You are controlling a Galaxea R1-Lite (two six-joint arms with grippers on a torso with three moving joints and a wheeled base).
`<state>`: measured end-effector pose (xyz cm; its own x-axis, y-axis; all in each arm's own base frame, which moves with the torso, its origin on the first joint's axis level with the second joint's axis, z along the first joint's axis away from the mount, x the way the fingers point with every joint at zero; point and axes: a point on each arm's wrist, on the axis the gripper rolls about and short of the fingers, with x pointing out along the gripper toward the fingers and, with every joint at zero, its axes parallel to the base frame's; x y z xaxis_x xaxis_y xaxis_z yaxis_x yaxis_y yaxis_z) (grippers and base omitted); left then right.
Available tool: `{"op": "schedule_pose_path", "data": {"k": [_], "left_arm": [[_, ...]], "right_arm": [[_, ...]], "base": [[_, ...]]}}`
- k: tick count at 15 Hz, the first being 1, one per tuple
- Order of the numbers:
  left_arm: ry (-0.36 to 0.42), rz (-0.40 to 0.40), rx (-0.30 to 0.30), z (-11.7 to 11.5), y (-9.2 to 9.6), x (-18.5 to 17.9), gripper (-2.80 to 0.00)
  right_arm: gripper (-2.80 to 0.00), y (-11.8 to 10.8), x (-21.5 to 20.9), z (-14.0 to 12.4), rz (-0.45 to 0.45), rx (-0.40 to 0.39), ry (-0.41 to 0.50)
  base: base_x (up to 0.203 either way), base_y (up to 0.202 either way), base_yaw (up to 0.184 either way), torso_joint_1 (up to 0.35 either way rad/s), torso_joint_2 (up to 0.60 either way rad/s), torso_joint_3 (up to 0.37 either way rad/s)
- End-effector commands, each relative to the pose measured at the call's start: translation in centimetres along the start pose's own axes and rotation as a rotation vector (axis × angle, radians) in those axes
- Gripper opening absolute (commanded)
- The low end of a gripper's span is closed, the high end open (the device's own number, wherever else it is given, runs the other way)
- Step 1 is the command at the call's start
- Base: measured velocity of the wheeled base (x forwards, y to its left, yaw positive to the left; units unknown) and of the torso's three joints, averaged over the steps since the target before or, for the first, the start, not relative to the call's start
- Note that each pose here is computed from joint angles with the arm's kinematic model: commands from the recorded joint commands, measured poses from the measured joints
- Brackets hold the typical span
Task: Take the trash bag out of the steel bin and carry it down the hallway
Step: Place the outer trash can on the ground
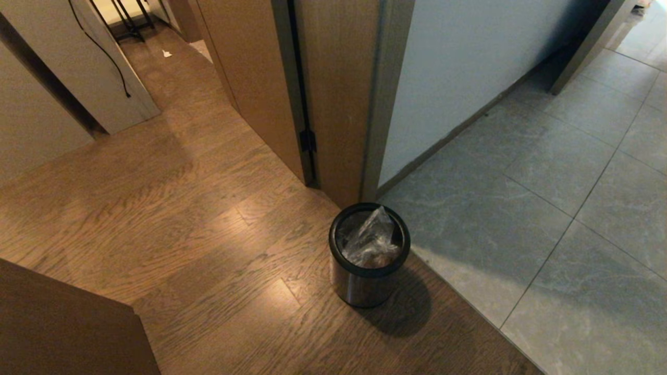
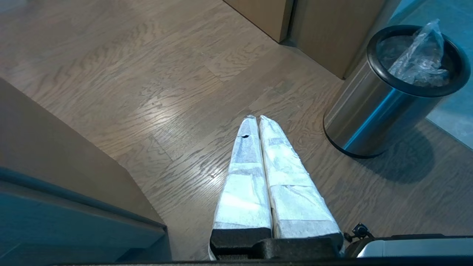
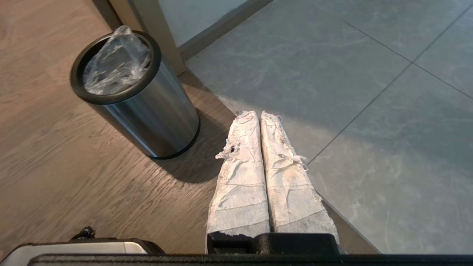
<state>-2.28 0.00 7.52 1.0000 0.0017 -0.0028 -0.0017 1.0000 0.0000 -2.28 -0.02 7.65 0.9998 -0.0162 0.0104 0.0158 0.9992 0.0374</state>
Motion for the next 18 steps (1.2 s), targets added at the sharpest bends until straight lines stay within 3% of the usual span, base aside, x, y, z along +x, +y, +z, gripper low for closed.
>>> {"op": "schedule_pose_path", "data": {"k": [1,18], "left_arm": [[0.000,0.000,0.000,0.00,0.00,0.00,-2.80],[0.000,0.000,0.000,0.00,0.00,0.00,-2.80]], "right_arm": [[-2.80,0.00,0.01,-0.04,0.002,-0.001,0.001],[-2.80,0.05,-0.24,0.82,0.012,-0.017,-0.024]], "base": [[0.000,0.000,0.000,0.000,0.00,0.000],[0.000,0.000,0.000,0.000,0.00,0.000]]}}
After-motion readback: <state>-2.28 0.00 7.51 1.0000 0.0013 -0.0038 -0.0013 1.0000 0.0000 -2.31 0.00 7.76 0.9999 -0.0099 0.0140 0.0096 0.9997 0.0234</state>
